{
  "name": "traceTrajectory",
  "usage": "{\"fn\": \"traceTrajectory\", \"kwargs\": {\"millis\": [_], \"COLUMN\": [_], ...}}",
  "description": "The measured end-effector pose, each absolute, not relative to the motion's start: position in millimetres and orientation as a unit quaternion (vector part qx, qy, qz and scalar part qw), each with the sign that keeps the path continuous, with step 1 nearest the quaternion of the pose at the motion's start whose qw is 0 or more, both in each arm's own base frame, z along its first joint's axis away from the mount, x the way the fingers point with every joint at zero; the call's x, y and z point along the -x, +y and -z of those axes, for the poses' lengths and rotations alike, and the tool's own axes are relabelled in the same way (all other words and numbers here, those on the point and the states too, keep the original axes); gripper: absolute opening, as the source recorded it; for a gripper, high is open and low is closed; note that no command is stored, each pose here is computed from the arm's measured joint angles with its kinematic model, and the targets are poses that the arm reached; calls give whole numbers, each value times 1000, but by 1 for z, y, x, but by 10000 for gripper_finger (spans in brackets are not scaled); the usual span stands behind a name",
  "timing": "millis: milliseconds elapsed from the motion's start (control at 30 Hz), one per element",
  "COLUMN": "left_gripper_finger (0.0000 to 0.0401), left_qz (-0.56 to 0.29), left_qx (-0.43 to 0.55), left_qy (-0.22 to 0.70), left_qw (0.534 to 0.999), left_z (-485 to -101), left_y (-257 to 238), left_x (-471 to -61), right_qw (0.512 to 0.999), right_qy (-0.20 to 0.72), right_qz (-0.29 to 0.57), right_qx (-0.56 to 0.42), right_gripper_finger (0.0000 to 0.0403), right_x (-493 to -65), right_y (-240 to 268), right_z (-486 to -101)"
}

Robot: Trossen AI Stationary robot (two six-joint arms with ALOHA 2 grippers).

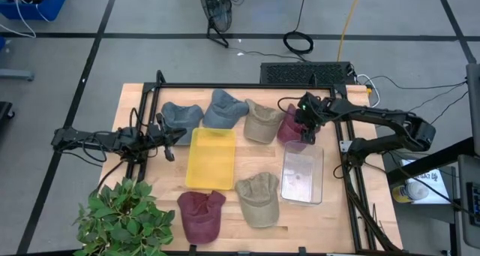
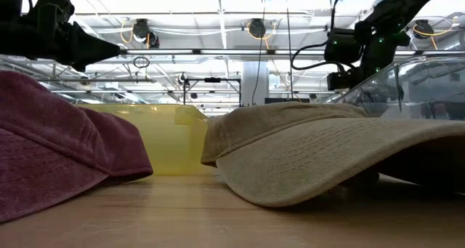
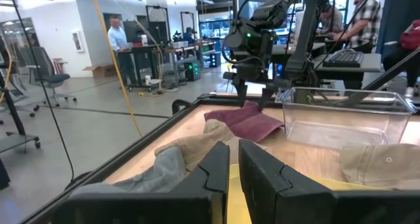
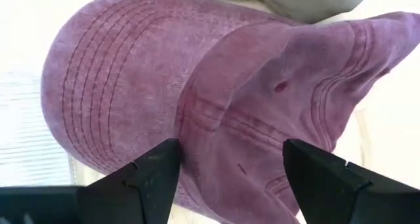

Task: Pick & Place hat
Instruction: Put the top red cap into the transparent bin

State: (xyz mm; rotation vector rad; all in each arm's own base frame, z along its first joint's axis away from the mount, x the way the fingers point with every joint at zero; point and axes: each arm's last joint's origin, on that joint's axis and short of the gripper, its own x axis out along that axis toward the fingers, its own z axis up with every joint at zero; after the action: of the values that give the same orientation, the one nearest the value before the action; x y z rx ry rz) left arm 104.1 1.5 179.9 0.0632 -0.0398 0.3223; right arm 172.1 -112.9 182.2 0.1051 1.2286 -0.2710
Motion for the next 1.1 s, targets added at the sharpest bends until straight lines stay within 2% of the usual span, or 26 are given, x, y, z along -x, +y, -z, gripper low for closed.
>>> {"fn": "traceTrajectory", "kwargs": {"millis": [167,267,367,533,600,833,1100], "left_gripper_finger": [42,42,42,42,42,42,42], "left_qz": [-161,-160,-161,-161,-161,-161,-161], "left_qx": [-33,-34,-34,-34,-33,-32,-32], "left_qy": [-20,-19,-19,-20,-22,-24,-24], "left_qw": [986,986,986,986,986,986,986], "left_z": [-180,-180,-180,-180,-180,-181,-181], "left_y": [1,1,1,1,1,1,1], "left_x": [-104,-104,-104,-104,-104,-104,-104], "right_qw": [799,797,794,799,799,806,838], "right_qy": [584,587,592,584,585,577,521], "right_qz": [138,141,138,140,137,135,153], "right_qx": [-39,-21,-9,-3,2,15,45], "right_gripper_finger": [240,213,163,45,12,3,2], "right_x": [-170,-170,-169,-171,-171,-170,-170], "right_y": [-113,-114,-114,-115,-115,-114,-111], "right_z": [-179,-180,-179,-180,-180,-194,-263]}}
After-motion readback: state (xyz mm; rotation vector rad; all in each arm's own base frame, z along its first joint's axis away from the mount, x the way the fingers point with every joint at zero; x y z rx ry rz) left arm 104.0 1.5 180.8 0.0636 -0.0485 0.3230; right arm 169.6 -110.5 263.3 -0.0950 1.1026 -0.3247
